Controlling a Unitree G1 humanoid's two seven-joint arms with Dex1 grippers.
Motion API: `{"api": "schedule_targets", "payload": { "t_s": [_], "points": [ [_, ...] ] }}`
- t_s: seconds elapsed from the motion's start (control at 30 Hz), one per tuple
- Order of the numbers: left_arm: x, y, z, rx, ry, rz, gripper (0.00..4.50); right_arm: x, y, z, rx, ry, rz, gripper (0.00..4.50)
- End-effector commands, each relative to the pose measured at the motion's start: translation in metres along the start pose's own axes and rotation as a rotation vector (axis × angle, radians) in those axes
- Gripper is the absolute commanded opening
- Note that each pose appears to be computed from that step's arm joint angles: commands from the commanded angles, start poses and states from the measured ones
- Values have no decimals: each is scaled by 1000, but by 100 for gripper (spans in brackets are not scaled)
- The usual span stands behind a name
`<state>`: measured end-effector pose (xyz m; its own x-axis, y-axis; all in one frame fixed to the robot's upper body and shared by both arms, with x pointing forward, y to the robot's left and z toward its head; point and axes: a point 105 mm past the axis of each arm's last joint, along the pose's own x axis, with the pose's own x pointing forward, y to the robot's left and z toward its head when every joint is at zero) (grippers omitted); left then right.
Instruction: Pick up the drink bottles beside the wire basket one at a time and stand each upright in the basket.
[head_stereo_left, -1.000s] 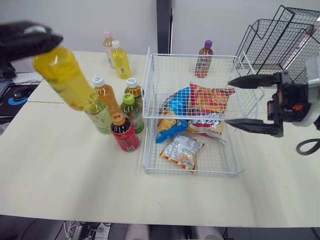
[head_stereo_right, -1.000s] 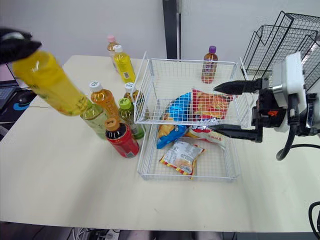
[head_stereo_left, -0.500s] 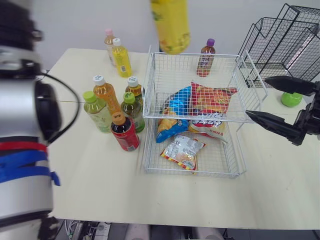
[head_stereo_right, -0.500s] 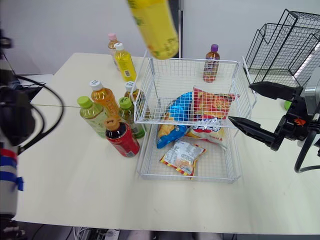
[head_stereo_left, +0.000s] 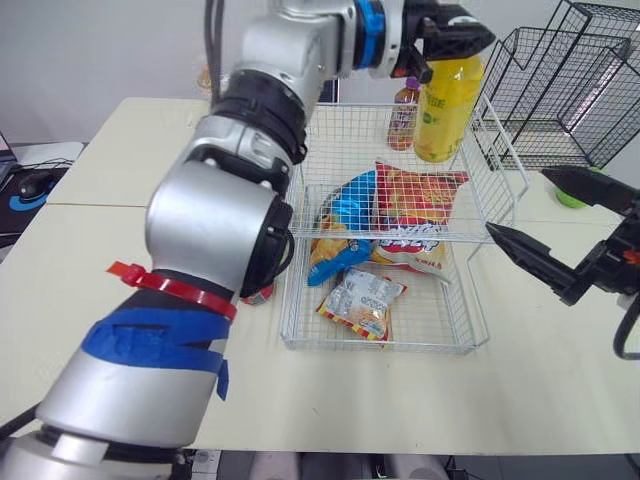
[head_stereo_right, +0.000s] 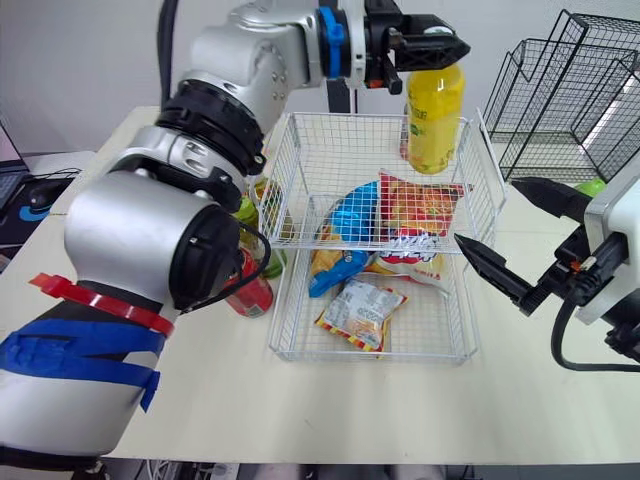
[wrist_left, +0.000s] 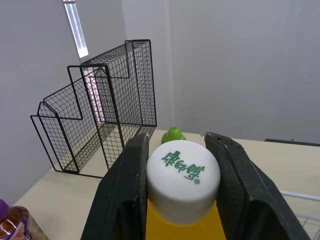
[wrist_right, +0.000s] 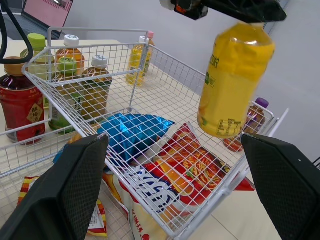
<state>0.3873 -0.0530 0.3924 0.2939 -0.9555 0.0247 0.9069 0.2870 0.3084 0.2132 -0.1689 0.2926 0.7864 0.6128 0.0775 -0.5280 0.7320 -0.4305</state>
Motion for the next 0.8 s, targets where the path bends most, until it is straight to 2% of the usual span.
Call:
{"api": "schedule_targets", "payload": {
  "t_s": [0.03, 0.3, 0.37, 0.4, 0.63, 0.8],
  "points": [
    [4, -3, 25, 64, -78, 13, 136, 0, 3, 7, -30, -33, -14, 450],
    [6, -2, 17, 8, -69, 20, 136, 1, 2, 8, -31, -38, -13, 450],
    [4, 1, 20, 2, -77, 46, 207, 1, 2, 8, -30, -40, -13, 450],
    [3, 1, 22, -3, -81, 41, 223, 1, 2, 8, -30, -40, -14, 450],
    [-8, 1, 30, 20, -79, -13, 444, 1, -4, 11, -40, -58, -34, 450],
    [-25, 6, 36, 50, -76, -38, 447, 1, -7, 12, -49, -62, -45, 450]
  ]
}}
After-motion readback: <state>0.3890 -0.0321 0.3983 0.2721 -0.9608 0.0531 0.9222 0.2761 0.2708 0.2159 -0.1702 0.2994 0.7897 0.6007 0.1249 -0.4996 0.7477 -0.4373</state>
